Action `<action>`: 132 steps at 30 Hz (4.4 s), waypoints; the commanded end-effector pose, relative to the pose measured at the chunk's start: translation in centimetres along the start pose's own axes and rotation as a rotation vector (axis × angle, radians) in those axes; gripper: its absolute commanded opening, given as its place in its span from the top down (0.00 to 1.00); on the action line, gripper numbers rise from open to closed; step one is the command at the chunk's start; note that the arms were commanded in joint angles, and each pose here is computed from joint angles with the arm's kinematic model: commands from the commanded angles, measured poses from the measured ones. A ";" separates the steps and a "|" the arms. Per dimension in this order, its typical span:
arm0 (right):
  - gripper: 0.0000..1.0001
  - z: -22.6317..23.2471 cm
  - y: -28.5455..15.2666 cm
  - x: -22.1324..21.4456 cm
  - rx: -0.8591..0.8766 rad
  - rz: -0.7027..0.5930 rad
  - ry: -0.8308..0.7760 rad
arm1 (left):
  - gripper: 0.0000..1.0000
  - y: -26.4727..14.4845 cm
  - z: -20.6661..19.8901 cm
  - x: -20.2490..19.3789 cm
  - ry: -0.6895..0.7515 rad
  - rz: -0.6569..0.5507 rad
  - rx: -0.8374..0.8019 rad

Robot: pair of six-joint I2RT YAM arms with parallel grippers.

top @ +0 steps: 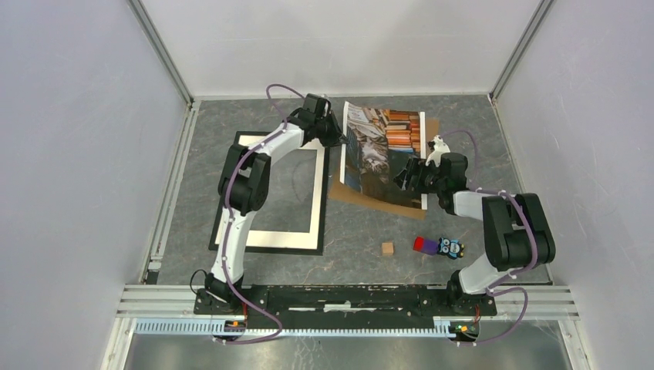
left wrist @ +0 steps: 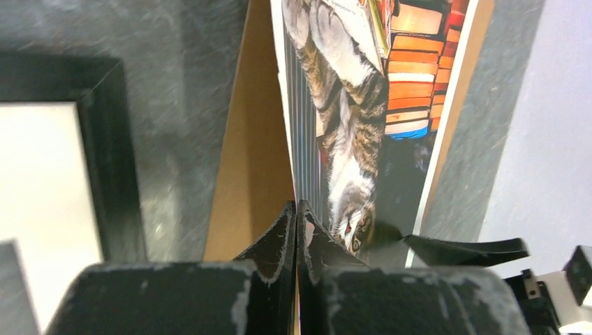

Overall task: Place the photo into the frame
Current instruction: Pick up the photo at the center of the board, then turn over the photo from the photo frame, then place the photo in the photo frame.

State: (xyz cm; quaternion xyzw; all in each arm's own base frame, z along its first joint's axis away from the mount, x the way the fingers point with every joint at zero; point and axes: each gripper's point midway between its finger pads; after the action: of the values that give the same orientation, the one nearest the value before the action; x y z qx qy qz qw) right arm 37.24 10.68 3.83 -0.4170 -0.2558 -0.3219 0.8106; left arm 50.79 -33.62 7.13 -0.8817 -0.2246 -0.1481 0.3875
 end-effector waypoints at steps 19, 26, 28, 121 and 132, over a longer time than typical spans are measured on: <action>0.11 -0.5 -4.5 1.8 -0.122 -0.126 -0.092 | 0.98 -49.4 0.1 4.9 0.474 -0.515 0.905; 0.12 0.2 -4.0 1.1 -0.064 -0.113 -0.070 | 0.98 -59.1 2.6 4.8 0.500 -0.613 1.312; 0.12 0.2 -4.1 1.1 -0.067 -0.119 -0.071 | 0.98 -57.8 3.1 4.8 0.534 -0.571 1.326; 0.13 -1.5 -2.3 -0.4 -0.105 -0.045 -0.058 | 0.05 -17.2 4.7 -8.8 0.811 0.185 0.753; 0.13 -1.0 -2.1 0.0 -0.198 -0.036 -0.127 | 0.00 -22.6 -0.8 -7.0 0.771 0.007 0.554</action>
State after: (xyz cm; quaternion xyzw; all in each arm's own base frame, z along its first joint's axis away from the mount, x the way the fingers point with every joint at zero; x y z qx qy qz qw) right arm 34.80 8.83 3.29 -0.4850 -0.2620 -0.3314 0.7657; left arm 33.85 -21.78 14.23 -0.5825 -0.0300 -0.3772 0.7194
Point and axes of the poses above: each gripper's point midway between its finger pads, its own y axis out along the fingers, its own z axis along the line the jaws close on, x = y × z, and after that the axes turned 5 degrees about y, right-handed
